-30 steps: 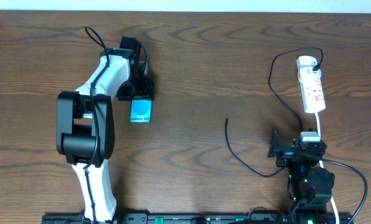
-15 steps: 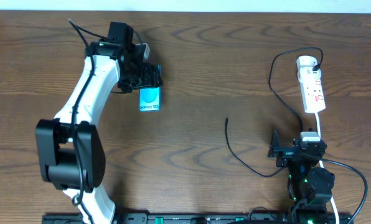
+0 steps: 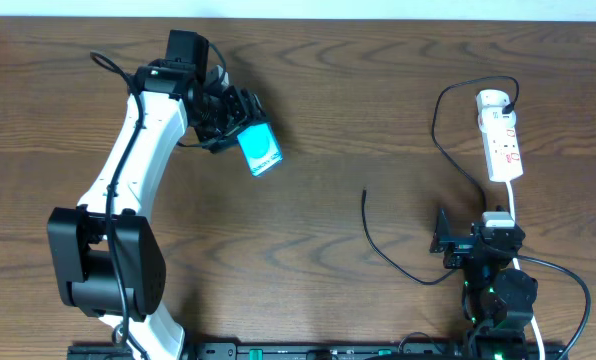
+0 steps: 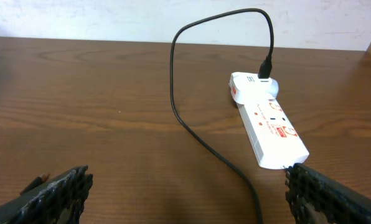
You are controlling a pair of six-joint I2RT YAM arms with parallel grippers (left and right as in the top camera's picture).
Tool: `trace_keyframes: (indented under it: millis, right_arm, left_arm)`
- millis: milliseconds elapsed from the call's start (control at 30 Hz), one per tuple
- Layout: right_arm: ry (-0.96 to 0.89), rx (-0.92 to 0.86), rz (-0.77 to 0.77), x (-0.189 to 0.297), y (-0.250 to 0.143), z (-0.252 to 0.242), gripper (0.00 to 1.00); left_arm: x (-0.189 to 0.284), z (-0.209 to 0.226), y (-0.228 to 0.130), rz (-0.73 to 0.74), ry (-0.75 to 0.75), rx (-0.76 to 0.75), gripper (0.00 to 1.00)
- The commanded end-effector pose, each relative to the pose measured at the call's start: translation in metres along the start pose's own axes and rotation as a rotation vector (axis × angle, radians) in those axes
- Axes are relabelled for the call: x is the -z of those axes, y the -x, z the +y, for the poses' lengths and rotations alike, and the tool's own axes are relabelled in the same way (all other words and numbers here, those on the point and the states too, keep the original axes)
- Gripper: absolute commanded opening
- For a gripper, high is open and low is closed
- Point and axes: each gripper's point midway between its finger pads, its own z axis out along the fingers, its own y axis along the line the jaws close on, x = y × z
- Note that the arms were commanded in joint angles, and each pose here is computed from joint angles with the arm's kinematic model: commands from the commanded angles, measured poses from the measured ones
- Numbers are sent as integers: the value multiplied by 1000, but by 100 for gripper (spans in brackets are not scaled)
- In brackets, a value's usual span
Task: Plug charger to phone and switch on socket
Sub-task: 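Lift the phone with the left gripper and tilt it upright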
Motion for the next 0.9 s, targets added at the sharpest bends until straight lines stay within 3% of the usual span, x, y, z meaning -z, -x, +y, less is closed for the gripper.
trace_keyframes:
  millis: [0, 500, 633, 867]
  right_arm:
    - [3, -15, 0, 0, 0, 1, 99]
    - [3, -15, 0, 0, 0, 1, 99]
    - [3, -15, 0, 0, 0, 1, 99]
    - [3, -15, 0, 0, 0, 1, 99]
  left_arm:
    - [18, -25, -11, 85, -160, 187, 8]
    - [72, -49, -9, 392, -476, 685, 7]
    - [82, -60, -16, 492, -524, 744, 8]
    - [89, -67, -21, 543, -560, 741, 7]
